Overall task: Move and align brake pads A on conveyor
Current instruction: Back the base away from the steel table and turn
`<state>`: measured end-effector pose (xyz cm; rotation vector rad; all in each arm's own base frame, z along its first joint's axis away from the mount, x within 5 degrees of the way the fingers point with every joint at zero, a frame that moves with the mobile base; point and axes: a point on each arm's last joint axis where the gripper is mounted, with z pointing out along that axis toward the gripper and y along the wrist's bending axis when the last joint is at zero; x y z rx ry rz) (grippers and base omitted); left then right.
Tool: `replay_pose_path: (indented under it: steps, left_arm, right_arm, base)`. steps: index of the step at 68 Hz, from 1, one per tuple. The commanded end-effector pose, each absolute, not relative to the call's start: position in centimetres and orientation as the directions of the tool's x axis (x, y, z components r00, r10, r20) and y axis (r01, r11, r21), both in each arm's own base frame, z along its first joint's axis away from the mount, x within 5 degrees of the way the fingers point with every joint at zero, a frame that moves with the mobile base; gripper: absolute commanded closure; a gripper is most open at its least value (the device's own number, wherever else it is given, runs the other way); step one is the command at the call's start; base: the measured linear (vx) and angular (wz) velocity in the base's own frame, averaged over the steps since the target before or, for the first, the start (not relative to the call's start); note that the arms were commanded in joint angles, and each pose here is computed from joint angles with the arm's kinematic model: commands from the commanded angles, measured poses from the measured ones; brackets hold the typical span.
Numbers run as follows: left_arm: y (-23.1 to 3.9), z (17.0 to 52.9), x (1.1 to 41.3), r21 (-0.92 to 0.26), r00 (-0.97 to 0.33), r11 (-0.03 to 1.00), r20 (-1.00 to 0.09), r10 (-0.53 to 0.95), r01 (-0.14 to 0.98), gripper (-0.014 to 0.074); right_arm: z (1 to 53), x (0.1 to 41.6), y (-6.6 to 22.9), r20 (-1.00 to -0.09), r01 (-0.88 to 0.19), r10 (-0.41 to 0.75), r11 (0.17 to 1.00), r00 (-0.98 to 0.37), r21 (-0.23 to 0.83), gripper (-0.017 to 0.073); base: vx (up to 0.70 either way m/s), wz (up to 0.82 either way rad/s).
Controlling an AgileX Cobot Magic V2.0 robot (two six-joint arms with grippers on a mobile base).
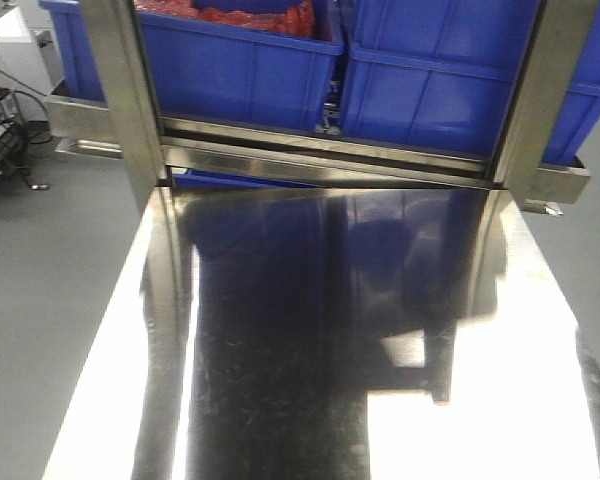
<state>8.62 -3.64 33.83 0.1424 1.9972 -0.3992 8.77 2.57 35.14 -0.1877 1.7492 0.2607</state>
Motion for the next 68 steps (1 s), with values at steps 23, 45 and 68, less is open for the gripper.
replay_pose_path:
  steps: [23,45,68]
  left_arm:
    - [-3.84,35.38,8.71,-0.229,-0.361,0.922,-0.926,-0.108,0.313,0.0469]
    - [-3.84,35.37,8.71,-0.229,-0.362,0.922,-0.926,-0.108,0.312,0.0469]
    - [-3.84,35.37,8.71,-0.229,-0.362,0.922,-0.926,-0.108,0.312,0.0469]
  right_arm:
    - [36.98,8.79,2.55,-0.996,-0.274,0.047,0.959,-0.071,0.065,0.0499]
    - [36.98,8.79,2.55,-0.996,-0.274,0.047,0.959,-0.071,0.065,0.0499]
    - [36.98,8.79,2.55,-0.996,-0.274,0.047,0.959,-0.071,0.065,0.0499]
  base:
    - [-0.09,0.37]
    - [-0.12,0.51]
    - [-0.08,0.64]
